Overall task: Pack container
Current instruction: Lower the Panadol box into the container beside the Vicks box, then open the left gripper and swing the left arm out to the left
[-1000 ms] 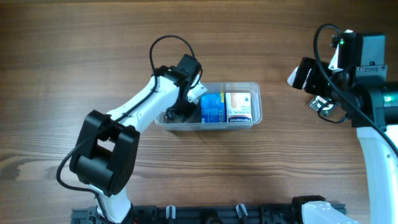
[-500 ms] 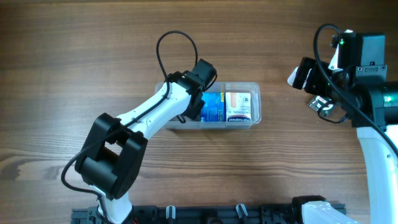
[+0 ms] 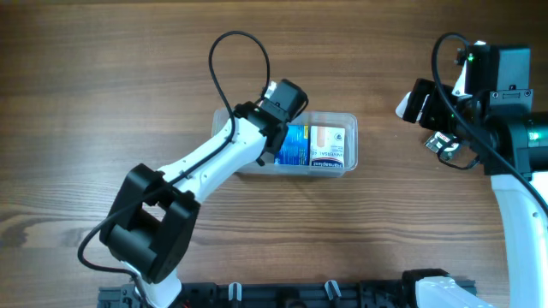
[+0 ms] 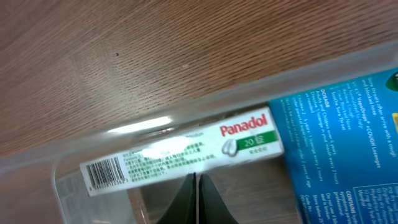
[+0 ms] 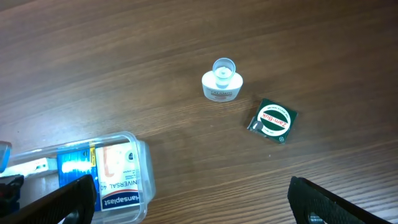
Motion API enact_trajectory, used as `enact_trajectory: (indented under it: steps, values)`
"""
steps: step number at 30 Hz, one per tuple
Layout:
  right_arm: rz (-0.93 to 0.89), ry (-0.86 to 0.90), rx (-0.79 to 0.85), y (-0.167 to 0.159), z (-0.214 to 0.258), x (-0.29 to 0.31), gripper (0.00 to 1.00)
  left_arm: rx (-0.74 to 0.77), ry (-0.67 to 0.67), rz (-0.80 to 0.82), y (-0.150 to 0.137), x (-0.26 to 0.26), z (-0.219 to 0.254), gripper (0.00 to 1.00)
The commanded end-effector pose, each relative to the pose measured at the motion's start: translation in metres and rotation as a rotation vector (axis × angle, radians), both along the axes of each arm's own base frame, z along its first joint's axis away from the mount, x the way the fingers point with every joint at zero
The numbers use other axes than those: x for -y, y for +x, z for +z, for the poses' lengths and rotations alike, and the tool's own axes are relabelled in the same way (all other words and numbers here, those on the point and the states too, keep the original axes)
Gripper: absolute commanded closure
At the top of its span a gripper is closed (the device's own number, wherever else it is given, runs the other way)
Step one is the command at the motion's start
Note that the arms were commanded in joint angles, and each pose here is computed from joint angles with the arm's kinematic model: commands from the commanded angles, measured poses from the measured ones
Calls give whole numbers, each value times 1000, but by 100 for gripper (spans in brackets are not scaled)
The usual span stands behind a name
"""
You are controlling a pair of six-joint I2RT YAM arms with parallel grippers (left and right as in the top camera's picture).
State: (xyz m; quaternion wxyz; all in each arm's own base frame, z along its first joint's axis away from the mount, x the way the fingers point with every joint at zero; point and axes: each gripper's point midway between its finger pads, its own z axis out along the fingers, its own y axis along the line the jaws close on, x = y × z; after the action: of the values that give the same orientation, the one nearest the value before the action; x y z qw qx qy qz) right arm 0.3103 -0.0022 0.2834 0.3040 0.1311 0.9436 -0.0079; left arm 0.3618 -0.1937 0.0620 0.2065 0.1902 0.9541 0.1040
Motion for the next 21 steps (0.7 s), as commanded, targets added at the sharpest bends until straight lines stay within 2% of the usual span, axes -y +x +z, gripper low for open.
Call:
enact_trajectory:
  steps: [1,8,13,21]
  values:
    - [2,-15,-3,2,-1,2,0,61,-22,86,3,-4,12,96]
    - [2,-15,-3,2,-1,2,0,127,-146,332,24,-25,11,96]
    - [2,-15,-3,2,-1,2,0,77,-212,320,22,-15,5,96]
    - [2,-14,-3,2,-1,2,0,30,-216,333,22,-19,-11,96]
